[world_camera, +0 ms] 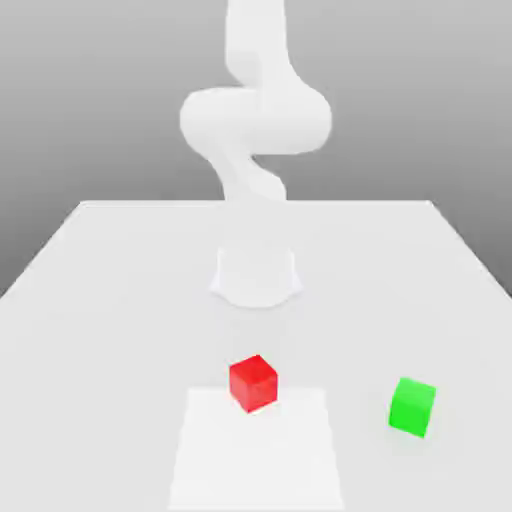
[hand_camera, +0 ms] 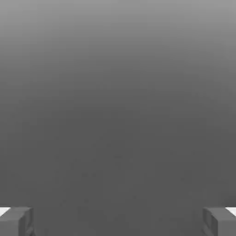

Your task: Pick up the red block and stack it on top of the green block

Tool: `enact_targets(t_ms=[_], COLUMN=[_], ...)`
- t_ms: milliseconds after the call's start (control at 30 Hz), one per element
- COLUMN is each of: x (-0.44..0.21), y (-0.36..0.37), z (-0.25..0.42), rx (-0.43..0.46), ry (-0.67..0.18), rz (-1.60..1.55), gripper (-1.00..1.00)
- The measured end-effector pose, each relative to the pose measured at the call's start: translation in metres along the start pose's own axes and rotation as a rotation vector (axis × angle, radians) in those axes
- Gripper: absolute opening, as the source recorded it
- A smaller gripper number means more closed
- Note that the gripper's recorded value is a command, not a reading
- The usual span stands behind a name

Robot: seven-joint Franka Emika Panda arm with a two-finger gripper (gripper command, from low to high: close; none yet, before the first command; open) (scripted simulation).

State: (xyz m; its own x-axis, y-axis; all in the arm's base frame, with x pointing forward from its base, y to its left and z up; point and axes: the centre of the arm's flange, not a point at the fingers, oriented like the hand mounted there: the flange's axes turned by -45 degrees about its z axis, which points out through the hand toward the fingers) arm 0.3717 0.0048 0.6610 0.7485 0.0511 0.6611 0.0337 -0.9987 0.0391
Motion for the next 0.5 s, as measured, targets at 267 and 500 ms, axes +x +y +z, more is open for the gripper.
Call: enact_targets(t_ms=[267,500], x=[-0.102,-0.258], y=[-0.009,-0.010], z=[0.175,0.275], rx=[0.035,0.155], ry=[-0.294,-0.569], rz=[-0.228,-0.416], gripper=[0.00,0.00])
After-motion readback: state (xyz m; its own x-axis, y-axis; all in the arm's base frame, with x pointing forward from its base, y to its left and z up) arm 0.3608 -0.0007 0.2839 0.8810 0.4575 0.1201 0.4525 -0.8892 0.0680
